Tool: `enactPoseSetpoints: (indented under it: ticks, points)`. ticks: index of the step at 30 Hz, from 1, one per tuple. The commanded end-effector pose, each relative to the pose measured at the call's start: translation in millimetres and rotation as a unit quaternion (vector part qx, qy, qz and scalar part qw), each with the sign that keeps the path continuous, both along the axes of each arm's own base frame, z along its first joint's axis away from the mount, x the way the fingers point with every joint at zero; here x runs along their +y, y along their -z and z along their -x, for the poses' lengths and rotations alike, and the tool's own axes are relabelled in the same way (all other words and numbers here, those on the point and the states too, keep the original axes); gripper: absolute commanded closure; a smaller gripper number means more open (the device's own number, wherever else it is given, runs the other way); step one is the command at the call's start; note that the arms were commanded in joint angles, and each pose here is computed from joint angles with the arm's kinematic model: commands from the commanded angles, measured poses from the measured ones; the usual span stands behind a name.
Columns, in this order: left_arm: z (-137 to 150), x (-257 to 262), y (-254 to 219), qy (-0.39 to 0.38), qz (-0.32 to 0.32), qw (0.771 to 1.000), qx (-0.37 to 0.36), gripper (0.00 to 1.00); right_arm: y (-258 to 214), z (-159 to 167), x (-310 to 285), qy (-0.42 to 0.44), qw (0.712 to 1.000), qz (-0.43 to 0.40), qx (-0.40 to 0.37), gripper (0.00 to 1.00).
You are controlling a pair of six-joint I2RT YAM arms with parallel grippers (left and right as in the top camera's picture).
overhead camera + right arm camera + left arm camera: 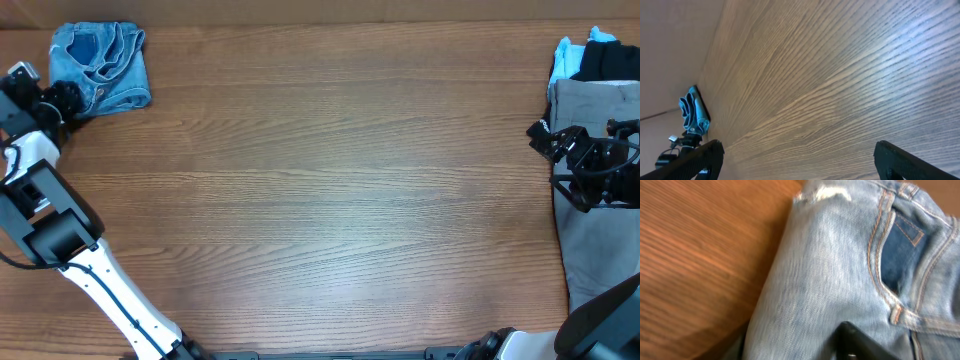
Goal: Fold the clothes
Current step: 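Lower the jeans onto the table and open the left gripper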
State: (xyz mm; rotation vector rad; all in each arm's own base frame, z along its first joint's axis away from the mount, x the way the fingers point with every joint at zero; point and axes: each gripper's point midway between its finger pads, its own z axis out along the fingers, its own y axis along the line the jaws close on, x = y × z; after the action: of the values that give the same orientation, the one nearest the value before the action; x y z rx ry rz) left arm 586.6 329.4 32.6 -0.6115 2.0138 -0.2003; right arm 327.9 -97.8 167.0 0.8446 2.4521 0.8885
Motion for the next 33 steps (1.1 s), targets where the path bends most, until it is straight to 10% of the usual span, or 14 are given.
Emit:
enactPoseSetpoints:
  ticks: [1, 9, 23, 28, 33]
  points:
    - [1.3, 17.9, 13.0, -0.071, -0.04, 0.996, 0.023, 0.35, -4.6, -0.7, -1.2, 0.001, 1.0, 0.005, -0.005, 0.0]
    - [5.5, 35.2, -8.7, -0.106, -0.044, 0.993, 0.011, 0.18, -4.5, -0.7, -1.3, 0.001, 1.0, 0.005, -0.005, 0.0]
    - [24.6, -0.8, -200.1, -0.082, -0.068, 0.993, -0.055, 0.13, -2.0, 1.7, -2.2, 0.0, 1.0, 0.012, 0.002, 0.0]
    - [23.5, -38.6, -191.8, -0.038, -0.046, 0.998, -0.017, 0.22, -3.0, -1.2, -4.1, -0.007, 1.0, 0.022, -0.009, 0.0]
    - [6.9, -61.8, -137.3, 0.004, -0.055, 0.998, 0.032, 0.52, -2.7, -0.5, -3.7, -0.007, 1.0, 0.021, -0.007, 0.0]
